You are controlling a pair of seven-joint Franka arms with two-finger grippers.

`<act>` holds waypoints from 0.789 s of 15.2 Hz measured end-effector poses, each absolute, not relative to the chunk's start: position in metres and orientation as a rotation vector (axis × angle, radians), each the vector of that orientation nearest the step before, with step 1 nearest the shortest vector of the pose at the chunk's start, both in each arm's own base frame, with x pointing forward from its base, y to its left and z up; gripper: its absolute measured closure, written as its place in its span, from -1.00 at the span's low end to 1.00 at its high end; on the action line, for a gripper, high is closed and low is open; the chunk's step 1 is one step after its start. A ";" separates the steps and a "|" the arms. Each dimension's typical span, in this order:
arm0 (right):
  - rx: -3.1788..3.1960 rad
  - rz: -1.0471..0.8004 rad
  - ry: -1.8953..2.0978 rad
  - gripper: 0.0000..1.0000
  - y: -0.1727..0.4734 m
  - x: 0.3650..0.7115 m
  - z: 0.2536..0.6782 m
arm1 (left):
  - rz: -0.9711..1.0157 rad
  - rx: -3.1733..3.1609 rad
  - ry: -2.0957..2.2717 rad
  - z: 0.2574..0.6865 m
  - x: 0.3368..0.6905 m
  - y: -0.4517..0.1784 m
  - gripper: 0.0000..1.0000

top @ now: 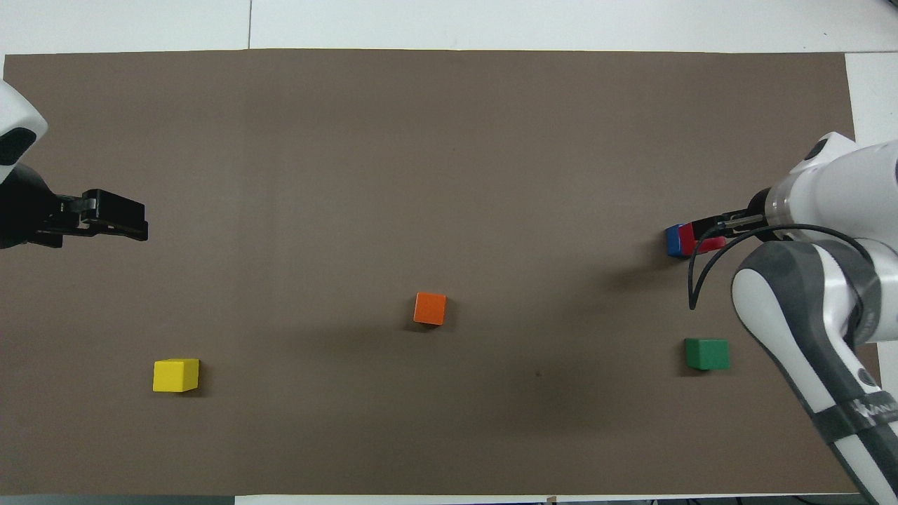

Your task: Transfer red block to right arm and stack on blue block

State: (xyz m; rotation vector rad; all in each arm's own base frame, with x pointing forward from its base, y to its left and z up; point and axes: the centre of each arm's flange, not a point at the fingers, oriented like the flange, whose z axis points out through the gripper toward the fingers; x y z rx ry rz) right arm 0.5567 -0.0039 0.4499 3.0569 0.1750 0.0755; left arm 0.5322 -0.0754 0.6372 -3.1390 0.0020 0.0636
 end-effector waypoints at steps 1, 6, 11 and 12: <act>3.058 0.066 0.170 -1.00 -0.005 0.556 0.473 | 0.064 -3.139 0.002 0.637 0.532 -0.075 -1.00; 3.108 0.075 0.164 -1.00 -0.016 0.546 0.575 | 0.066 -3.139 -0.002 0.637 0.532 -0.074 -1.00; 3.141 0.018 0.127 -1.00 -0.030 0.534 0.627 | 0.080 -3.138 -0.009 0.635 0.532 -0.072 -1.00; 3.144 -0.012 0.113 -1.00 -0.035 0.530 0.633 | 0.080 -3.138 -0.008 0.635 0.532 -0.072 -1.00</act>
